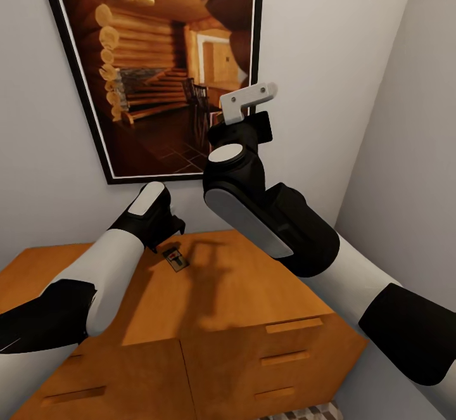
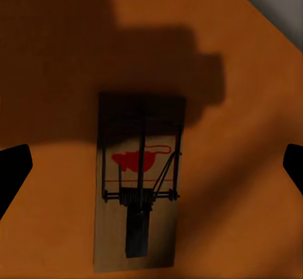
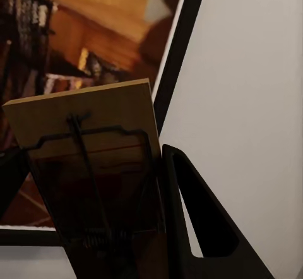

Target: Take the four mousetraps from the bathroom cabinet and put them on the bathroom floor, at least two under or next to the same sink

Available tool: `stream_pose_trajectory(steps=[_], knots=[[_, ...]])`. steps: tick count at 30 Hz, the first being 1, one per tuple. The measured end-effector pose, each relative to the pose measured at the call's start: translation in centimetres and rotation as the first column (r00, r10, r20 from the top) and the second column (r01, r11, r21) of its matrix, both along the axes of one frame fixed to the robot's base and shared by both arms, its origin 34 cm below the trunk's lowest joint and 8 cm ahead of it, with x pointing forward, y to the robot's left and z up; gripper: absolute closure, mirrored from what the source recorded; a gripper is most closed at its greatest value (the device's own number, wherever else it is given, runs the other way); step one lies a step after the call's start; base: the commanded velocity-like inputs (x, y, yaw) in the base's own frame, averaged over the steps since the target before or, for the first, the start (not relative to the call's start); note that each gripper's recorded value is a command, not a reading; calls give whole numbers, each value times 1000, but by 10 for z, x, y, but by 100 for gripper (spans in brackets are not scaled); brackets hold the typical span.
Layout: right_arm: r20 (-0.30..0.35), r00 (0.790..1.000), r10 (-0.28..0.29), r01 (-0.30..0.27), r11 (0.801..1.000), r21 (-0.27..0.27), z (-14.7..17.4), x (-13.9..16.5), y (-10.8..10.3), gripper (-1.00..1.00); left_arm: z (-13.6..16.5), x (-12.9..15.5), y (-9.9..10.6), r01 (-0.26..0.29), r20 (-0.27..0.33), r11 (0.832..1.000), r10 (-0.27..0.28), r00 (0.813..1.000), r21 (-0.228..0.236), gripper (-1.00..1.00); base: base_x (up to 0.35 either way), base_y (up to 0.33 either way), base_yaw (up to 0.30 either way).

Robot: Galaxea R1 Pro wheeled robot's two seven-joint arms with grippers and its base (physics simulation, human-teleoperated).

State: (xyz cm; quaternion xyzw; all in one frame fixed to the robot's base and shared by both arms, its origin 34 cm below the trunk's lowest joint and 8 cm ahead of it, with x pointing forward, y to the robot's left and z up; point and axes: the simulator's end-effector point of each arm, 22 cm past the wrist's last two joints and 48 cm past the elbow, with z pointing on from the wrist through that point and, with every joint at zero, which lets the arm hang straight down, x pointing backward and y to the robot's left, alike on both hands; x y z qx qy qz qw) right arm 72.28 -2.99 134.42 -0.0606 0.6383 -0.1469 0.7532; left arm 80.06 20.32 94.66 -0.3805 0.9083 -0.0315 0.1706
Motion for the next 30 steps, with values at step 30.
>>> stream_pose_trajectory(steps=[30], knots=[[0, 1000, 0, 0, 1000, 0, 0, 0, 0, 100, -16, -21, 7, -14, -107, 998, 20, 994, 53, -100, 0, 0, 0]])
